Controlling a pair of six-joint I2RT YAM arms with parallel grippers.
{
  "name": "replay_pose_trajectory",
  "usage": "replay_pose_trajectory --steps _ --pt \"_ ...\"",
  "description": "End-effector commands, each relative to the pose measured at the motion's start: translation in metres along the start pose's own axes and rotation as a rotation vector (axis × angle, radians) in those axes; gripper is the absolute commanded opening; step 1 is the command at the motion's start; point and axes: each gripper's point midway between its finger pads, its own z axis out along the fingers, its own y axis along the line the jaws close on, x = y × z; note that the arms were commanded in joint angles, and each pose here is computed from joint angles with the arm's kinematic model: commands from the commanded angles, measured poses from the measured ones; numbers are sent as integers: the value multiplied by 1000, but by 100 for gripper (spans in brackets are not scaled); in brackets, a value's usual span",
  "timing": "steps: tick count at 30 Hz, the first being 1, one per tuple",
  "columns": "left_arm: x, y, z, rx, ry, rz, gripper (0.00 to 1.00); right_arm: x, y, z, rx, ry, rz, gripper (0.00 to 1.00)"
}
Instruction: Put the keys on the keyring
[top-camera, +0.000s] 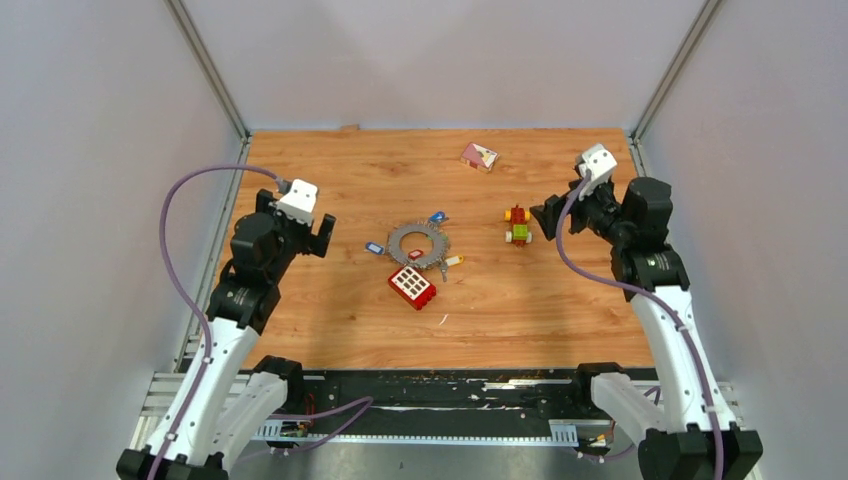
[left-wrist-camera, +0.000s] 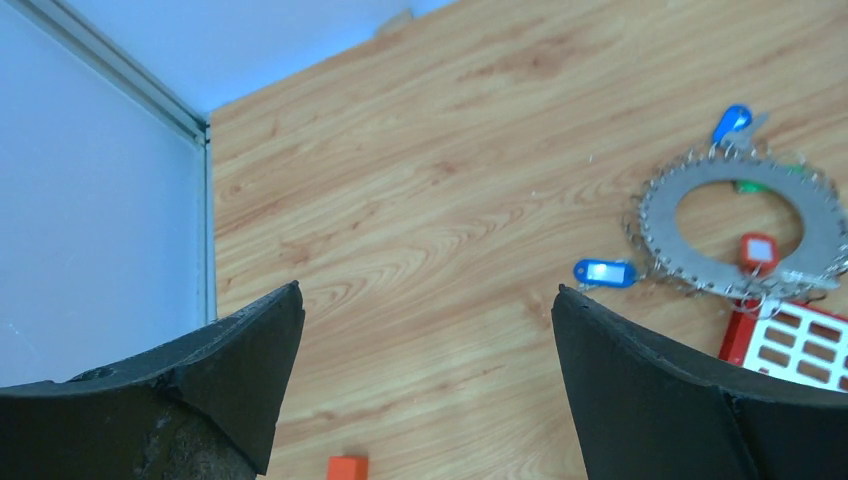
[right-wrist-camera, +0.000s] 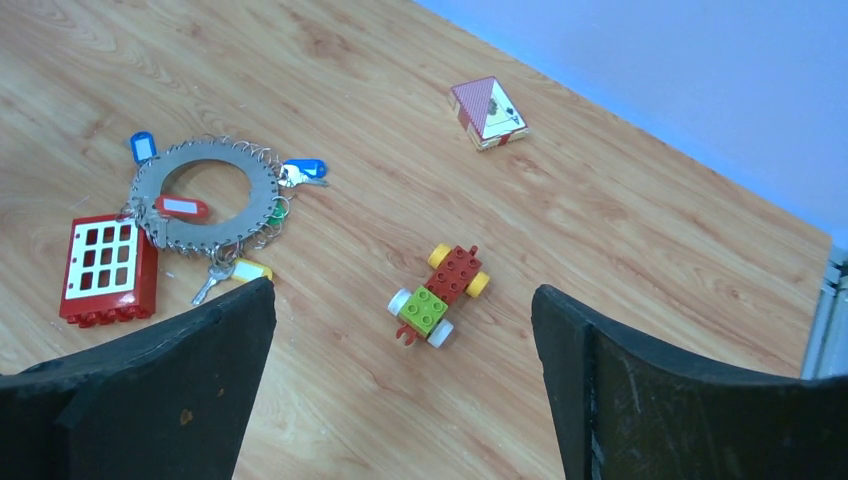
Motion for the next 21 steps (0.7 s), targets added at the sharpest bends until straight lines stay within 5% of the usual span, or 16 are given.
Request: replay_pose_trajectory --steps 1,12,21 --pt "-41 4 -24 -5 -139 -124 100 -21 -3 -20 80 -88 -2 100" --pt "-60 6 -90 -11 -290 -164 100 -27 33 -42 -46 -142 -31 100" --pt "-43 14 -107 -67 -261 -142 100 -22 25 -48 20 -136 -47 100"
